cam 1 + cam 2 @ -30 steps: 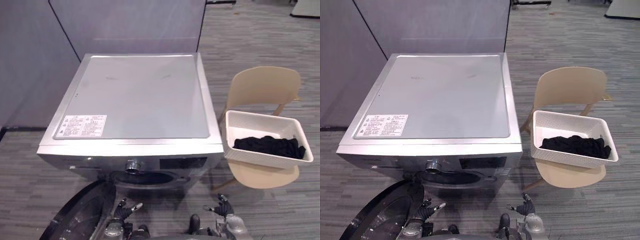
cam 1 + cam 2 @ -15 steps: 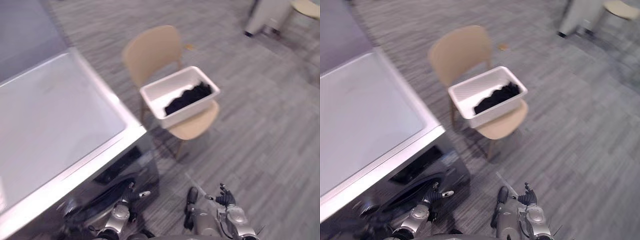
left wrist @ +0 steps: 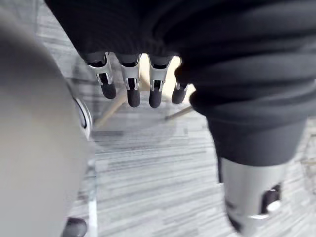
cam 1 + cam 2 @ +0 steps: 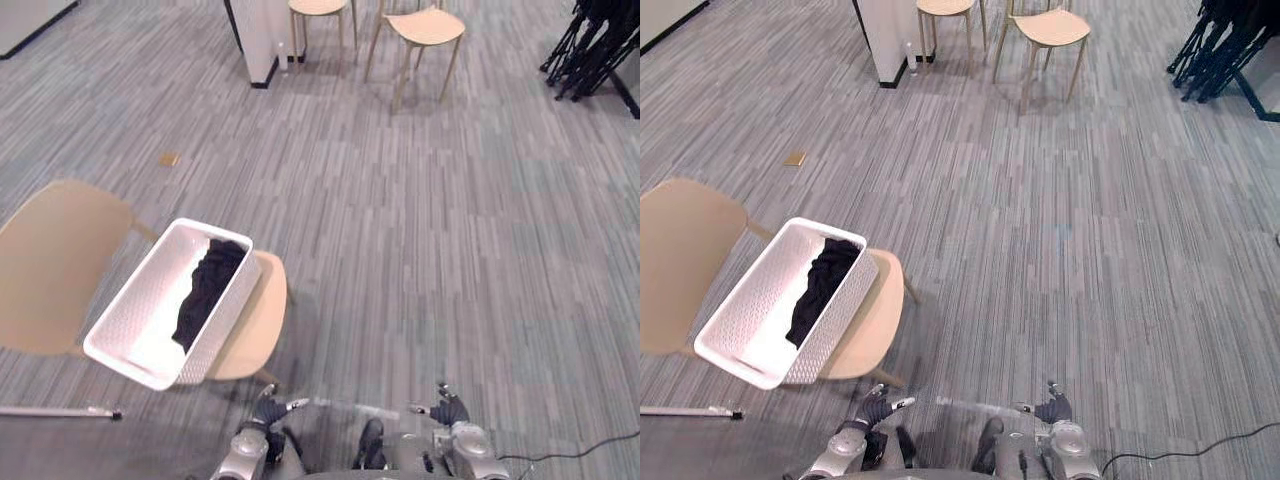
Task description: Pick up the laundry basket with both hands and put the clothes into the washing machine.
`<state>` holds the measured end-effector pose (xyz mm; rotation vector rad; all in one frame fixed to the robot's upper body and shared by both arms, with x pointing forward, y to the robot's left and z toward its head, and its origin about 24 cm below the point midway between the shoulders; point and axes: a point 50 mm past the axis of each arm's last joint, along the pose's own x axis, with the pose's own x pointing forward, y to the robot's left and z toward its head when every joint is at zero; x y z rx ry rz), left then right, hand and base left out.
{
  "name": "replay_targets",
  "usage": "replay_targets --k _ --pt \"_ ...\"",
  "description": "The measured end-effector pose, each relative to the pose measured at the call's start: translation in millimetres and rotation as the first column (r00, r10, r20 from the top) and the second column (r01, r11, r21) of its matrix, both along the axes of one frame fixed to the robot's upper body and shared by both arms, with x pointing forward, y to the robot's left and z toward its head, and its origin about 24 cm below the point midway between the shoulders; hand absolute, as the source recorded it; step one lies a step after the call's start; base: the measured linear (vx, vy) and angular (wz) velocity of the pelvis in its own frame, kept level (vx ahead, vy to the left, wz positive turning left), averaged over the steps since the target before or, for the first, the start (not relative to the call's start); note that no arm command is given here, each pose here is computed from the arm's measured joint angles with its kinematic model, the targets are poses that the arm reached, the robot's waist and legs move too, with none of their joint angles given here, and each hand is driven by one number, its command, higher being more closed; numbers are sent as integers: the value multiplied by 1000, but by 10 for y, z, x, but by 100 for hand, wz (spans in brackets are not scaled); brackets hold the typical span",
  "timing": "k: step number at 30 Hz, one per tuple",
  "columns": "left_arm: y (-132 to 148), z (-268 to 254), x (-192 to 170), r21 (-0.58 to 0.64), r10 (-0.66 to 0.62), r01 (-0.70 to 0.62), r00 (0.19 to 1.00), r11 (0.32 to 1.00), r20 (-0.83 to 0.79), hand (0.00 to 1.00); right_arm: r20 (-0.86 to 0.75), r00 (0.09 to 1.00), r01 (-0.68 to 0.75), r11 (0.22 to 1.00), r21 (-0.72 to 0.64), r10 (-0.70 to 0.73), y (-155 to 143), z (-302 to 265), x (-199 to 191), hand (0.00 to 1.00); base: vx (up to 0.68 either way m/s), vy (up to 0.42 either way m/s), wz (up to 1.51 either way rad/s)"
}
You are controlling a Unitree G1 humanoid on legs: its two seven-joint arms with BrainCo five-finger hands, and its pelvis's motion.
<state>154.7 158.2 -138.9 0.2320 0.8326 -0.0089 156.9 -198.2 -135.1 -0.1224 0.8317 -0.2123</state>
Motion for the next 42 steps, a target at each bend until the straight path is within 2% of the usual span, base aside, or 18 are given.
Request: replay_targets --k 9,15,17,22,28,36,40,42 --pt "42 32 31 13 7 -7 1000 1000 23 0 56 996 -61 998 -17 62 98 112 331 0 486 195 35" --pt "-42 85 148 43 -69 66 996 997 56 0 114 990 -79 996 -49 84 95 197 440 0 421 -52 154" --pt "-180 117 225 16 -80 79 994 997 78 0 115 990 -72 995 -64 79 27 200 417 0 310 -260 211" --pt "-265 146 299 14 -101 100 990 995 95 0 62 998 18 998 -64 -13 -139 112 197 0 230 -375 215" --pt "-205 118 234 14 -61 60 994 998 86 0 84 995 57 996 -73 -51 -210 145 214 0 94 -201 141" --pt "-46 30 39 42 -31 30 999 999 29 0 143 986 99 992 -77 -87 -207 219 257 0 -37 83 68" --pt "123 -2 -68 84 0 0 1000 996 3 0 261 958 158 979 -128 -120 -318 416 280 0 -53 112 25" --pt "233 -31 -173 102 29 -26 999 994 -22 0 328 941 145 972 -187 -77 -351 563 285 0 -43 88 9"
